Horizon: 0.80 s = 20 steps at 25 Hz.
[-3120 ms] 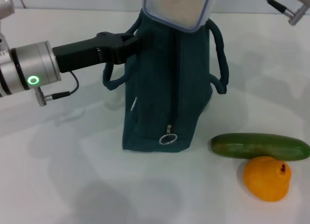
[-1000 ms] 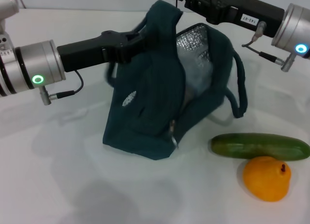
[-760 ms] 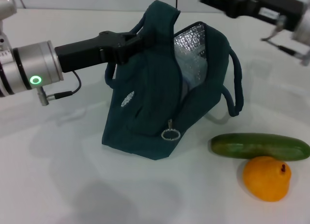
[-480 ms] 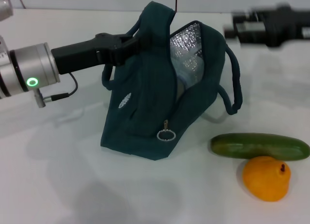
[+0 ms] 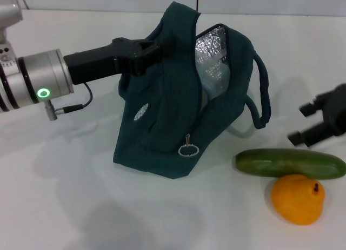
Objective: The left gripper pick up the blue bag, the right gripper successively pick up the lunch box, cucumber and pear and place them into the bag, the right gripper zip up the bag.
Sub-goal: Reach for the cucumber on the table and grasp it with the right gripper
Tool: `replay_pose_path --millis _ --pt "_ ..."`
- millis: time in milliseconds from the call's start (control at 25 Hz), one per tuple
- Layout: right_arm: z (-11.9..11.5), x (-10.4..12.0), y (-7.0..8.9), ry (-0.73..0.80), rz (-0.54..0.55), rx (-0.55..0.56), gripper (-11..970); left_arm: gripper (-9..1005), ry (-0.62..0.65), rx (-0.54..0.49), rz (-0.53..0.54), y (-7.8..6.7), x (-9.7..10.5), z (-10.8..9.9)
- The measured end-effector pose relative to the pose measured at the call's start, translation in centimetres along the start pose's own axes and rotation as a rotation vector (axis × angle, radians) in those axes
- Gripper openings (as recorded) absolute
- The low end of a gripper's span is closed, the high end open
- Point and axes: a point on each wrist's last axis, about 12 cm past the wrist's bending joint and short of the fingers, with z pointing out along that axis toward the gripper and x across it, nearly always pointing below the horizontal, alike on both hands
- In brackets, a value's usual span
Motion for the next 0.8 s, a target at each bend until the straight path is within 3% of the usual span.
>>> replay_pose_path --millis 40,400,800 --pt "0.3 0.1 0.3 0.067 -0.018 0.026 725 38 0.000 -0.001 -0.002 0.0 0.1 0.1" --pt "2.1 -0.6 1.2 0.174 -0.071 0.074 872 38 -0.004 -0.002 -0.004 -0.1 0.4 0.5" --pt "4.9 -3.3 2.8 0.211 -0.165 0.044 871 39 -0.009 -0.001 -0.005 -0.1 0.4 0.6"
